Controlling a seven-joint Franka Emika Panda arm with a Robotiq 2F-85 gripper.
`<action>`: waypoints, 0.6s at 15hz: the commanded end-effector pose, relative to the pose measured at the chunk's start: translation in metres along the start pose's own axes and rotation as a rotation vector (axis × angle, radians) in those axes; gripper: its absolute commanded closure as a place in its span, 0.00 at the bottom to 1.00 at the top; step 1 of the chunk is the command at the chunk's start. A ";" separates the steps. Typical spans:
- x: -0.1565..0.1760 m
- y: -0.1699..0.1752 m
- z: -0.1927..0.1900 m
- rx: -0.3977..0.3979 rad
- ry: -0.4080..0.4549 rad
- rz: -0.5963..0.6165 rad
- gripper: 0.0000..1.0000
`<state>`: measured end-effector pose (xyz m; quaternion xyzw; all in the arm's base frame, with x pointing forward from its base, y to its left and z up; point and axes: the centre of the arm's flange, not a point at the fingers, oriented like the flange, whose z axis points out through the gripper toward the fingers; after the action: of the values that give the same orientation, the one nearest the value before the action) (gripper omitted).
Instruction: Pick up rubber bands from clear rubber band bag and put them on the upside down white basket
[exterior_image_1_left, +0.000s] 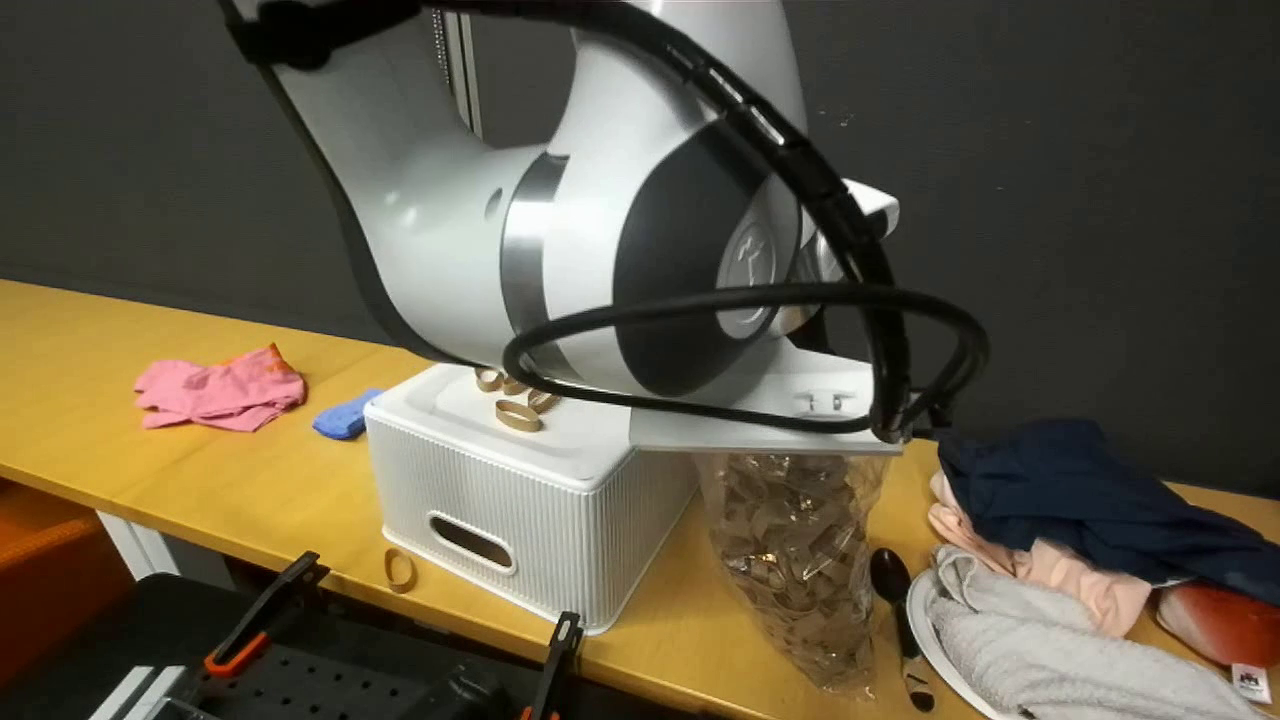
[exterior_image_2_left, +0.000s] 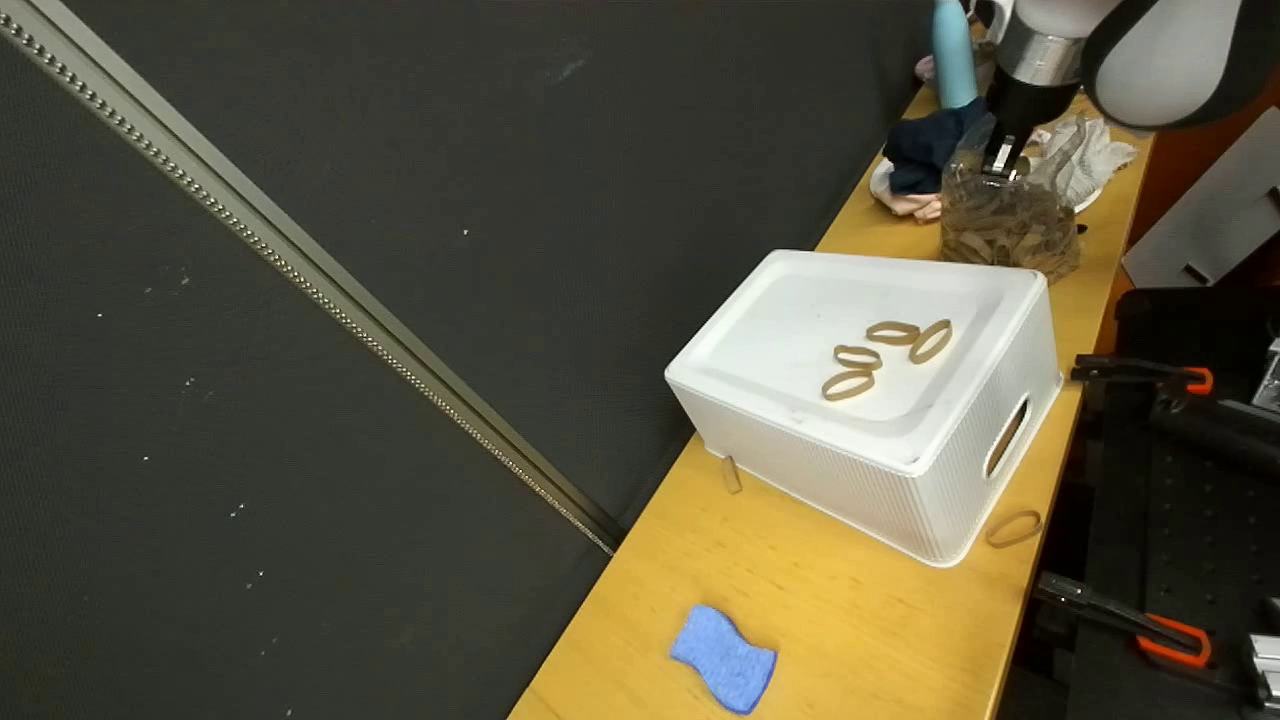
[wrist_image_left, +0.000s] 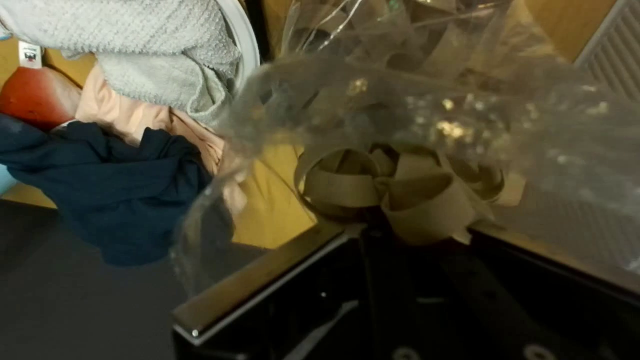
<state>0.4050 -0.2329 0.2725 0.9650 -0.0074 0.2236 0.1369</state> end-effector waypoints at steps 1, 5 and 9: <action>0.000 -0.003 -0.037 0.018 -0.009 0.005 0.99; 0.004 -0.005 -0.056 0.028 -0.024 0.006 0.99; 0.018 -0.005 -0.076 0.041 -0.043 -0.004 0.99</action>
<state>0.3906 -0.2159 0.3167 0.9705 -0.0098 0.2071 0.1232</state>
